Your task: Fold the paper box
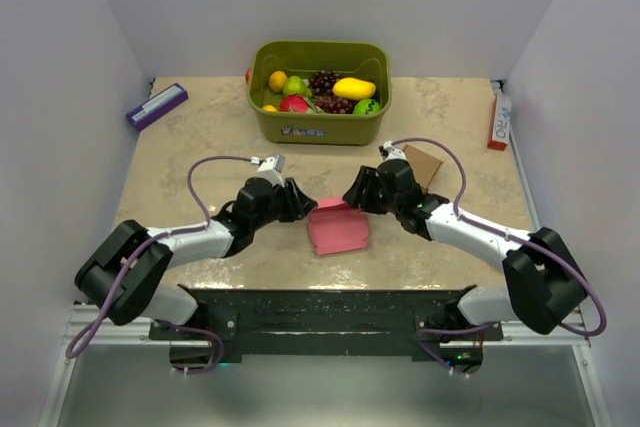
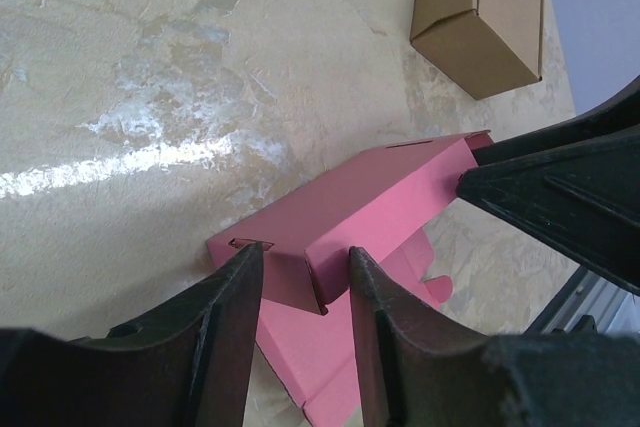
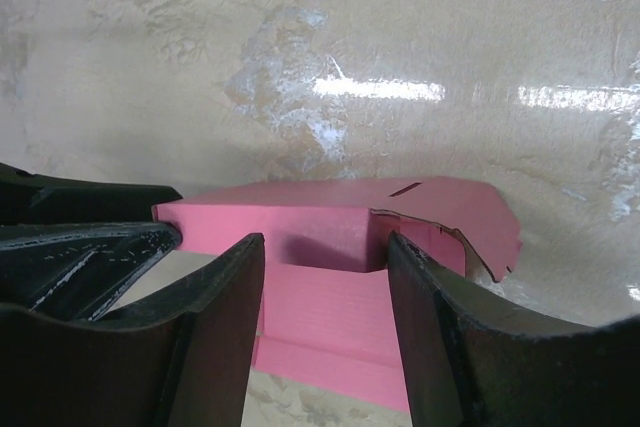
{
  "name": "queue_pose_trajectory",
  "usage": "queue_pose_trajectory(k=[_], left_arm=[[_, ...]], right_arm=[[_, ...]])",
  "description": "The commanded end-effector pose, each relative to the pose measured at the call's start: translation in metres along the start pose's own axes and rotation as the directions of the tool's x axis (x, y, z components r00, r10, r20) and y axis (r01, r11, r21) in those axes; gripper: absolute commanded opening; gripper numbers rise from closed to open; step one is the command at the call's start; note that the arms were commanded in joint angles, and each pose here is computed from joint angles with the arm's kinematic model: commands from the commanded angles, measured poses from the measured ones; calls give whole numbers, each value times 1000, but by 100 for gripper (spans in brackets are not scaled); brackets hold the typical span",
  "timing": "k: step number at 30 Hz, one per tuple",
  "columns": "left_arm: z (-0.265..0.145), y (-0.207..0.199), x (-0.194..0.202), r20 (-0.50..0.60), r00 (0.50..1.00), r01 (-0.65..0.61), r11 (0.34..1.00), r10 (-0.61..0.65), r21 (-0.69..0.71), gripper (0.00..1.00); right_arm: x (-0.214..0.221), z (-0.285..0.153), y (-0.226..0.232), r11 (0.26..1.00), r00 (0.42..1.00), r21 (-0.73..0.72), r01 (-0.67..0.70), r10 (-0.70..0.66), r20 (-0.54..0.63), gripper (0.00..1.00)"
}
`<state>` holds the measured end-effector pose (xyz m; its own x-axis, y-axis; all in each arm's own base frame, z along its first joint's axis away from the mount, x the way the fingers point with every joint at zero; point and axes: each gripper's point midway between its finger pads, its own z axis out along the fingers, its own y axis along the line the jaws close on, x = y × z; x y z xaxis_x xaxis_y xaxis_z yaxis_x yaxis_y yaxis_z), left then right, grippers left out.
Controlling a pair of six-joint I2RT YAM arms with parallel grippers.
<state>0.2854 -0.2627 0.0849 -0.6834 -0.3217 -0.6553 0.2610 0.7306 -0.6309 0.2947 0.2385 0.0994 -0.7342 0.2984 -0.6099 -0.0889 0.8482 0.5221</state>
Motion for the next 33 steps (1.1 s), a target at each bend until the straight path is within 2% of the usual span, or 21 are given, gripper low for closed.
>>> queue_pose_trajectory(k=[1, 9, 12, 13, 20, 23, 26, 27, 29, 30, 33], left_arm=[[2, 3, 1, -8, 1000, -5, 1000, 5, -11, 44], [3, 3, 2, -13, 1000, -8, 1000, 8, -10, 43], [3, 3, 2, -13, 1000, -8, 1000, 8, -10, 43], [3, 3, 2, -13, 1000, -9, 1000, 9, -10, 43], [4, 3, 2, -16, 1000, -8, 1000, 8, -6, 43], [4, 3, 2, -19, 1000, -8, 1000, 8, -7, 43], [4, 4, 2, -16, 1000, -11, 1000, 10, -16, 43], [4, 5, 2, -17, 1000, -13, 1000, 13, -17, 43], [4, 5, 0, -11, 1000, -12, 1000, 12, -22, 43], [4, 5, 0, -11, 1000, -12, 1000, 12, -22, 43], [4, 4, -1, -7, 1000, -13, 1000, 13, -19, 42]], right_arm=[[1, 1, 15, 990, 996, -109, -86, 84, -24, 54], [7, 3, 14, 962, 979, -177, -206, 201, -44, 45], [10, 5, 15, 944, 965, -203, -261, 255, -53, 38], [11, 6, 14, 937, 958, -204, -285, 280, -56, 32], [10, 7, 8, 916, 937, -207, -345, 349, -16, 19], [10, 6, 3, 913, 931, -195, -359, 365, -1, 18], [14, 5, -5, 923, 935, -155, -351, 356, 5, 27], [8, 0, -4, 931, 941, -155, -329, 337, 26, 37], [9, -5, -15, 945, 948, -105, -309, 316, 49, 48], [3, -12, -16, 955, 955, -103, -279, 287, 78, 59], [4, -27, -28, 971, 965, -71, -229, 236, 116, 70]])
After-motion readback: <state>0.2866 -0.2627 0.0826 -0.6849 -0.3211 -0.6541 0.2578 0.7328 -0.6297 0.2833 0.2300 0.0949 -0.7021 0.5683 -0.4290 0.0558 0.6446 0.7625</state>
